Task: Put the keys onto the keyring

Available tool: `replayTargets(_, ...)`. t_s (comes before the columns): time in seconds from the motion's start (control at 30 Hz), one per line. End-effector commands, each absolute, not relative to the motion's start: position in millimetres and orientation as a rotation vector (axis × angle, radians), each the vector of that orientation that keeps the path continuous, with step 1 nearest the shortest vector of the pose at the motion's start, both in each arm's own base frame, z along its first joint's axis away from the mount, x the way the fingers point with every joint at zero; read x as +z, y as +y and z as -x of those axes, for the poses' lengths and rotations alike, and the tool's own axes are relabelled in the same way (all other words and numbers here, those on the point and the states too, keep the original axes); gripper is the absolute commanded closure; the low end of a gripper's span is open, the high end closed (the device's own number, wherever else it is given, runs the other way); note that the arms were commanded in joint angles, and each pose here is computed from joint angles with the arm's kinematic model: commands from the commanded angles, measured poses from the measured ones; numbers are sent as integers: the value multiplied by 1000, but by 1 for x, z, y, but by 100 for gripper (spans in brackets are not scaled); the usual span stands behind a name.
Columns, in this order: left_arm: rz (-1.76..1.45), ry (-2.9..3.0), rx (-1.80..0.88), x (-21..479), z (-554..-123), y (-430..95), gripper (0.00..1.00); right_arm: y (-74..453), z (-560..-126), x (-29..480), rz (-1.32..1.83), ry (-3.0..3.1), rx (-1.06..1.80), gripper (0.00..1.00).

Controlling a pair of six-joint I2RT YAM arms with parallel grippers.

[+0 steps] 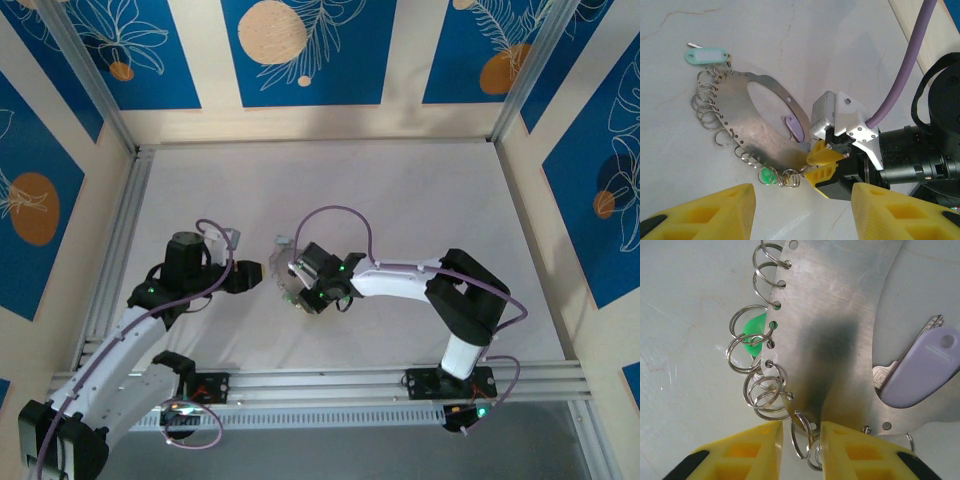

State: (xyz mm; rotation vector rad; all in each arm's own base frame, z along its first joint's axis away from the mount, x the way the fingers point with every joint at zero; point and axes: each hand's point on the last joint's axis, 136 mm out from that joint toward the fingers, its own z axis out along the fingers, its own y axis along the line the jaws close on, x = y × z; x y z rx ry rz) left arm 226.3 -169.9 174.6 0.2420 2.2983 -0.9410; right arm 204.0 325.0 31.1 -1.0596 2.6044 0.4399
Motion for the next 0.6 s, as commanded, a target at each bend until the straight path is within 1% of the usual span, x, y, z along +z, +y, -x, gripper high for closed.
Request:
replayTargets(0.0,-243,2292,-919,176,-229,-166,47,326,-194,29,1102,2600,476,75)
replayTargets(0.37,-237,2289,-903,177,-228,-163,47,327,-195,30,1122,2585,461,83)
replayTargets(0.57,-235,2285,-898,179,-227,-161,47,327,-196,39,1135,2564,453,93)
